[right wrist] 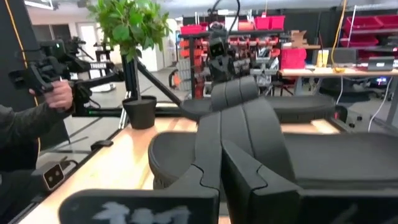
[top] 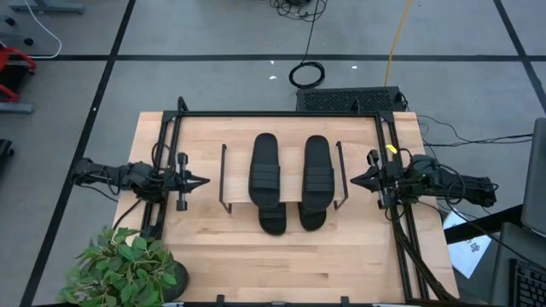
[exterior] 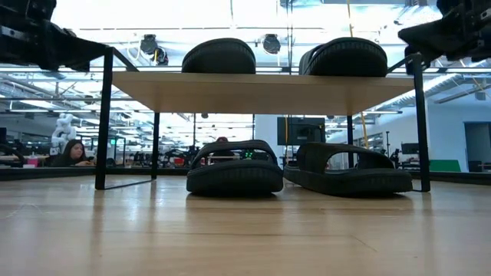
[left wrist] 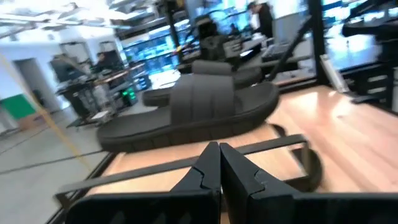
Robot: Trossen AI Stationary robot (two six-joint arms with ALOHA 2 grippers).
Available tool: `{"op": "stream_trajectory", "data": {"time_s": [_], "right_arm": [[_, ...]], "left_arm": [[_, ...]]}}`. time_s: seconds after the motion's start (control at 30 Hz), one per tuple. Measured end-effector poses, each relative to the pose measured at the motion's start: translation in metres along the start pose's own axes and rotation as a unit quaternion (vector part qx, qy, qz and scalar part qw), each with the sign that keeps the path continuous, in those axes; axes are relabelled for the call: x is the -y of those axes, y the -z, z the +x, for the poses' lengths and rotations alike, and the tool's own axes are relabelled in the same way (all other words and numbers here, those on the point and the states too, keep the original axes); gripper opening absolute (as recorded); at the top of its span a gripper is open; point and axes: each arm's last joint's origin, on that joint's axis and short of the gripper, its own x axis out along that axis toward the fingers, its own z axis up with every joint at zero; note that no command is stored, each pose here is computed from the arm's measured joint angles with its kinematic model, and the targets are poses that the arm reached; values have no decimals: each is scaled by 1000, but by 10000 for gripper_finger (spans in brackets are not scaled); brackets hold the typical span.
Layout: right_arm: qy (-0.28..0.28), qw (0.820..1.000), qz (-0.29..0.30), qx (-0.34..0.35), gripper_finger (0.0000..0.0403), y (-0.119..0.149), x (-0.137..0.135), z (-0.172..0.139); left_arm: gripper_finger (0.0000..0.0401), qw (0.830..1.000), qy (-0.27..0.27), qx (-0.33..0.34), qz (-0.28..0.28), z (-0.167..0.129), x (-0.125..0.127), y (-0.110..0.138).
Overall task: Pick and place slides into the shelf
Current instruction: Return to Home Position
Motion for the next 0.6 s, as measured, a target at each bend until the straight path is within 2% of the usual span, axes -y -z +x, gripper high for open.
{"op": "stream_trajectory", "data": {"time_s": [0.13, 0.3, 0.5, 0.6], "right_arm": [[-3, 1000, 11, -11, 0, 8, 1, 2], [-54, 998, 12, -13, 0, 8, -2, 2], [-51, 998, 12, -19, 0, 10, -2, 2], [-20, 1000, 14, -19, 0, 10, 0, 2]], "left_arm": [[0, 1000, 26, -5, 6, 0, 2, 2], [0, 999, 46, -8, 17, 0, 3, 3], [0, 999, 47, -6, 14, 0, 3, 3], [0, 999, 34, -3, -1, 0, 2, 2]]}}
